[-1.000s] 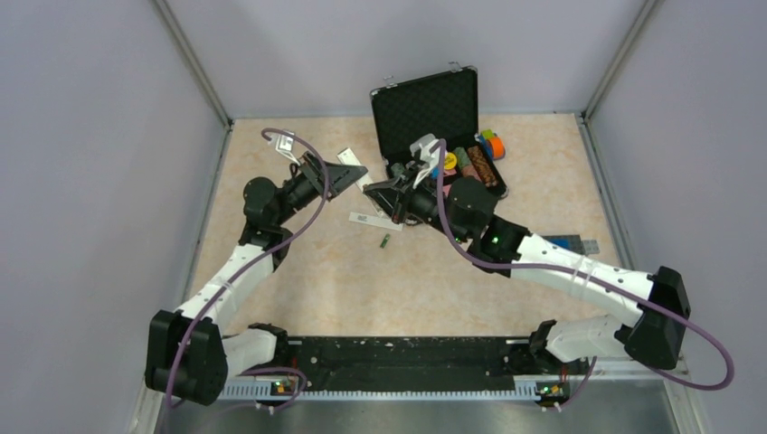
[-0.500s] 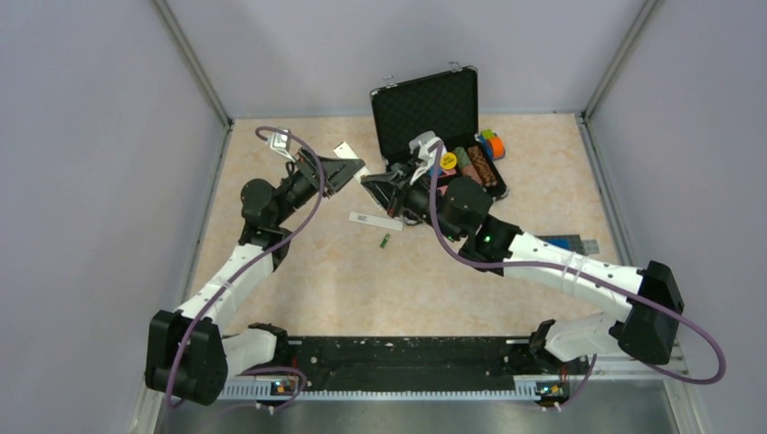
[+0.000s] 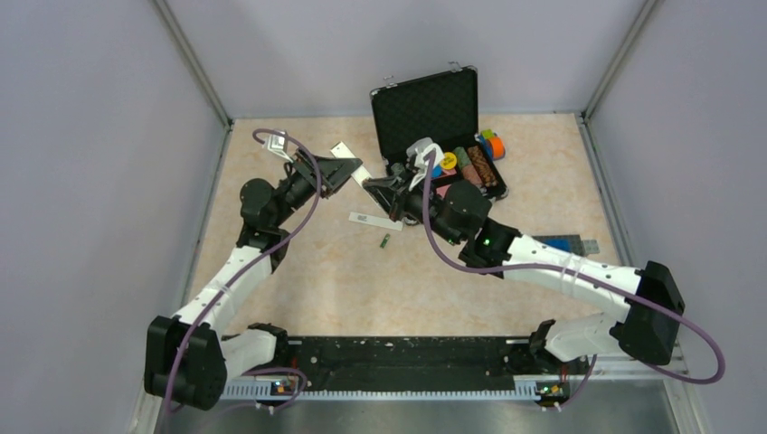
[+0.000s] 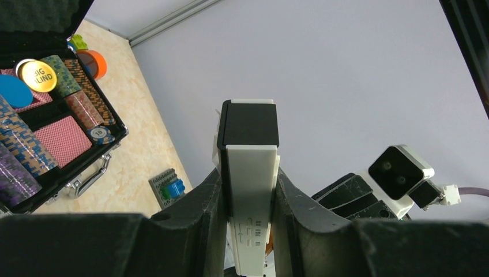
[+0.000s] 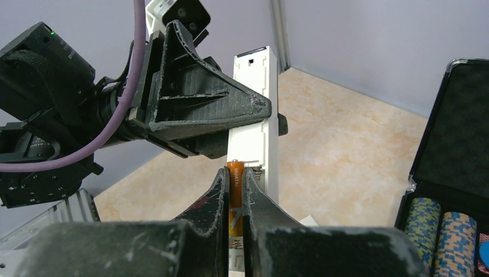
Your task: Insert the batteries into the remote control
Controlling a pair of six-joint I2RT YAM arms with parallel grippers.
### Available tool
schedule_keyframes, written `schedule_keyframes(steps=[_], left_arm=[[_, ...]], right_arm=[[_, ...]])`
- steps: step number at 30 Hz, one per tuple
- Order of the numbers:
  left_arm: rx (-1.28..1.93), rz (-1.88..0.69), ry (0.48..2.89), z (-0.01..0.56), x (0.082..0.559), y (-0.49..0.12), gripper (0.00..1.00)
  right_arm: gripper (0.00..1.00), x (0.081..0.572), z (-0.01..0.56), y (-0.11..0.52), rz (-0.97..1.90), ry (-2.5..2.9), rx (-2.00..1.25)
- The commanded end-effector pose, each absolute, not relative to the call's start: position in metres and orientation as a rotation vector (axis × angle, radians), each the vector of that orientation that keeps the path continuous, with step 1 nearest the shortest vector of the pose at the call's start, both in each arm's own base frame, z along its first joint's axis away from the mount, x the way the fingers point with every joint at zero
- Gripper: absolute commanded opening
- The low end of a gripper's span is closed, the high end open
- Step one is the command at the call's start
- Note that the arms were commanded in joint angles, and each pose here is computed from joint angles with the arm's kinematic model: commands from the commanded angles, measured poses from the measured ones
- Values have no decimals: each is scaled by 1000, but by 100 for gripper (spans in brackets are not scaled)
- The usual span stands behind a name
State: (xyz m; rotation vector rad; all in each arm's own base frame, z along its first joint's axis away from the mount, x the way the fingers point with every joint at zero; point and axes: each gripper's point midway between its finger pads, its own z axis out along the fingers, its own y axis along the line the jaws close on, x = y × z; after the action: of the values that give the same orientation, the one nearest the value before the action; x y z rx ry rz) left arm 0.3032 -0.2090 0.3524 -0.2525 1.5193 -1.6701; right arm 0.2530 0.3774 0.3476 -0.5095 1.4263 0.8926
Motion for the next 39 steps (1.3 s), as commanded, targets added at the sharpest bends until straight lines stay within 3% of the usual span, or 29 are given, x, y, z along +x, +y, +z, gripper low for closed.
schedule_keyframes(steps=[1, 20, 28, 39], left_arm=[[-238, -1655, 1424, 379, 299, -201, 0], [-153, -1577, 1462, 380, 296, -203, 0], [-152, -1565, 1476, 376, 298, -203, 0], [-136, -1555, 1460, 382, 299, -203, 0]], right_arm=[[3, 243, 356, 372, 896, 1400, -536], [20, 232, 366, 380, 975, 1420, -565], [37, 229, 383, 374, 997, 1416, -533], [67, 225, 413, 352, 994, 1465, -458]])
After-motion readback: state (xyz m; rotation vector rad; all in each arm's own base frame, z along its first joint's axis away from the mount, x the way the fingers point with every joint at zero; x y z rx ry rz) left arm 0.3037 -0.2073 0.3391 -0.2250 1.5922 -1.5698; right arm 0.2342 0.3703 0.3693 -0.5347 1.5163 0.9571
